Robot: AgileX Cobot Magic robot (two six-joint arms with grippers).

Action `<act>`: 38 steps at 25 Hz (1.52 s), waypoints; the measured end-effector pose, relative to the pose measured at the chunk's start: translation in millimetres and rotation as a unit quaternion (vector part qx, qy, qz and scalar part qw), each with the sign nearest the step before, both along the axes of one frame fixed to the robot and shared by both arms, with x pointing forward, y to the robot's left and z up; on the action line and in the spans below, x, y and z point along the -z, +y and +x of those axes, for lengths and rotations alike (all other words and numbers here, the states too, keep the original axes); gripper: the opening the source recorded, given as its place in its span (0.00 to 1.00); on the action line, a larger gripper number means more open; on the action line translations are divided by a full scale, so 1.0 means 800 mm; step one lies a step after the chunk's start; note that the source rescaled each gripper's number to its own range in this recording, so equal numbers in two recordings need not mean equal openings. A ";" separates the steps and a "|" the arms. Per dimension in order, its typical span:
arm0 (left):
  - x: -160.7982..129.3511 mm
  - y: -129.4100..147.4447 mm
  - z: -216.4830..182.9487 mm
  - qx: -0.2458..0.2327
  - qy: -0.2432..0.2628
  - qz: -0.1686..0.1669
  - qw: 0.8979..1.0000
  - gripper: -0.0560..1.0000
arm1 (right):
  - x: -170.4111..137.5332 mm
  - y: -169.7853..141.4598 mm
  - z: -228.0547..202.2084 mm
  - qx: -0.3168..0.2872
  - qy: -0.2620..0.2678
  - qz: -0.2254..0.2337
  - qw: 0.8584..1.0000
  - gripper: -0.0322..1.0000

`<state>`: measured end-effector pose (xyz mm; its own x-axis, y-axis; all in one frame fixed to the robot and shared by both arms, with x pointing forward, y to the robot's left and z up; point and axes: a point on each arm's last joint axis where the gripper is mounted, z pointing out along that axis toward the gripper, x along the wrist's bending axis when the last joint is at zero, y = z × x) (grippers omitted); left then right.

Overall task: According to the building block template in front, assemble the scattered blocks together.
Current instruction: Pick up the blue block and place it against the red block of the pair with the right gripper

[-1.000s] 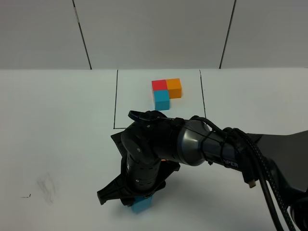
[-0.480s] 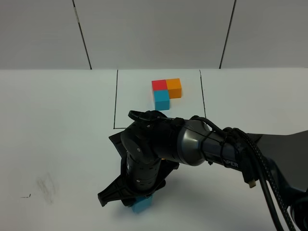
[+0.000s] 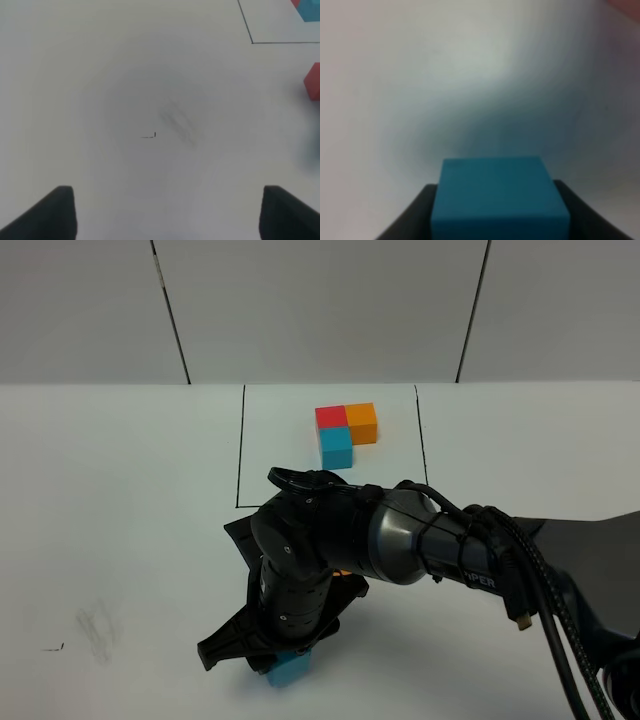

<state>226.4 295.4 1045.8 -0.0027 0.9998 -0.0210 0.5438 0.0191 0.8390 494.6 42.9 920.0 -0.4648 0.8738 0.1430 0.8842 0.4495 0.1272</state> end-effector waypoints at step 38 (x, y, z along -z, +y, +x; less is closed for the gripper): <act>0.000 0.000 0.000 0.000 0.000 0.000 1.000 0.80 | 0.003 -0.025 0.043 0.240 -0.014 0.009 0.971 0.03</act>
